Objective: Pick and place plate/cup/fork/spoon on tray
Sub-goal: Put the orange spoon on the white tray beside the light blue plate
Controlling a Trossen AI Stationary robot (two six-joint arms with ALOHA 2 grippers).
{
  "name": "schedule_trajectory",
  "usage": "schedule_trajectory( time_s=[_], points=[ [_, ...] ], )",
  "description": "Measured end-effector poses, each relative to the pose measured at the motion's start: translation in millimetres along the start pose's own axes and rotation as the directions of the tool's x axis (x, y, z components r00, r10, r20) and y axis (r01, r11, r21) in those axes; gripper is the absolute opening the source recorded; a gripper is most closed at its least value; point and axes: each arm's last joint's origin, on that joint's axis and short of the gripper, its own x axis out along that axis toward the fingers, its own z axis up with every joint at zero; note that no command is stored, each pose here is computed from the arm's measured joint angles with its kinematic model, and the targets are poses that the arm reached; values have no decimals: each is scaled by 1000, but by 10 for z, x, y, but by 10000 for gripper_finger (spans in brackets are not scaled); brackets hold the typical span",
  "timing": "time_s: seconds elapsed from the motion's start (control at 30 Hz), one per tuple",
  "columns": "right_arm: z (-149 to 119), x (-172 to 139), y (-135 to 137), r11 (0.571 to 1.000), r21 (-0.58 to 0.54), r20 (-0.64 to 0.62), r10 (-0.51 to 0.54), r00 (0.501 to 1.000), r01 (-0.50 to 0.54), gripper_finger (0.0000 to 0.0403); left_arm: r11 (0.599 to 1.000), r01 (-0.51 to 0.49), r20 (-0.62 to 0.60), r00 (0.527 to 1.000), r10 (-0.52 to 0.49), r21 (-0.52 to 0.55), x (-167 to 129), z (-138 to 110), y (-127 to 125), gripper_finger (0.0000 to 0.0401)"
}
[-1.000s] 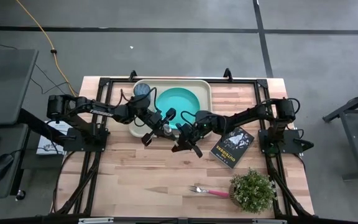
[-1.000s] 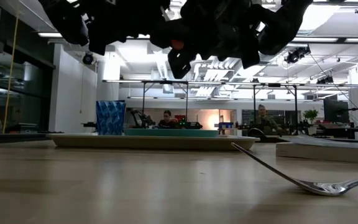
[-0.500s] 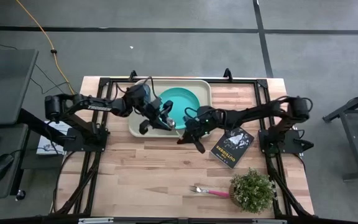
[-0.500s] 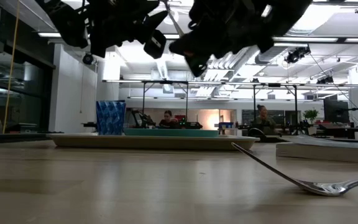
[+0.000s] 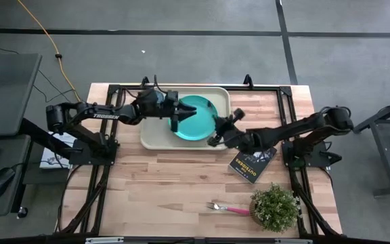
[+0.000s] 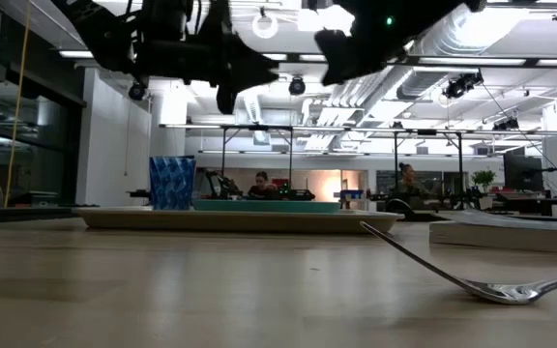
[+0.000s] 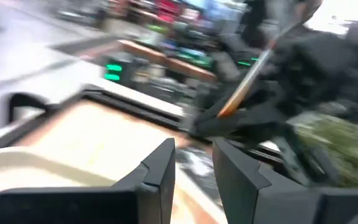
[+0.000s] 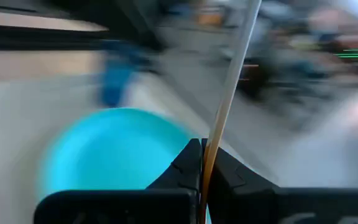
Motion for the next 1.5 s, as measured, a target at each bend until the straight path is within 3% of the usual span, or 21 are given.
schedule_trajectory(
  time_s=[0.07, 0.17, 0.3, 0.47, 0.63, 0.93, 1.1, 1.37, 1.5],
  points=[
    [-60, 38, 60, 989, -13, 2, -147, 989, 147, 0, 997, -80, 45, 996, 79, 7, 41, -17, -56, 88],
    [-156, 155, 163, 960, -25, 5, -278, 961, 278, 0, 996, -92, 135, 987, 88, 23, 97, -4, -195, 88],
    [-266, 348, 286, 931, -67, 10, -359, 933, 359, 0, 998, -50, 220, 975, 43, 27, 137, 10, -403, 88],
    [-228, 462, 366, 900, -89, 29, -426, 904, 427, 0, 993, -112, 246, 965, 97, 48, 158, -27, -536, 88],
    [-108, 522, 430, 899, -101, 34, -425, 904, 427, 0, 980, -185, 268, 950, 160, 70, 161, -39, -579, 103],
    [-97, 631, 399, 906, -94, 30, -412, 911, 413, 0, 977, -206, 274, 944, 183, 55, 162, -46, -595, 186],
    [-95, 703, 380, 944, -50, 46, -323, 945, 325, 0, 968, -247, 279, 934, 225, 43, 177, -73, -610, 220],
    [-119, 741, 397, 978, -31, 53, -206, 977, 208, 0, 945, -327, 305, 902, 305, 25, 291, -34, -570, 227],
    [-137, 743, 401, 977, -51, 44, -203, 978, 205, 0, 938, -347, 279, 904, 325, 31, 437, -64, -527, 227]
  ],
)
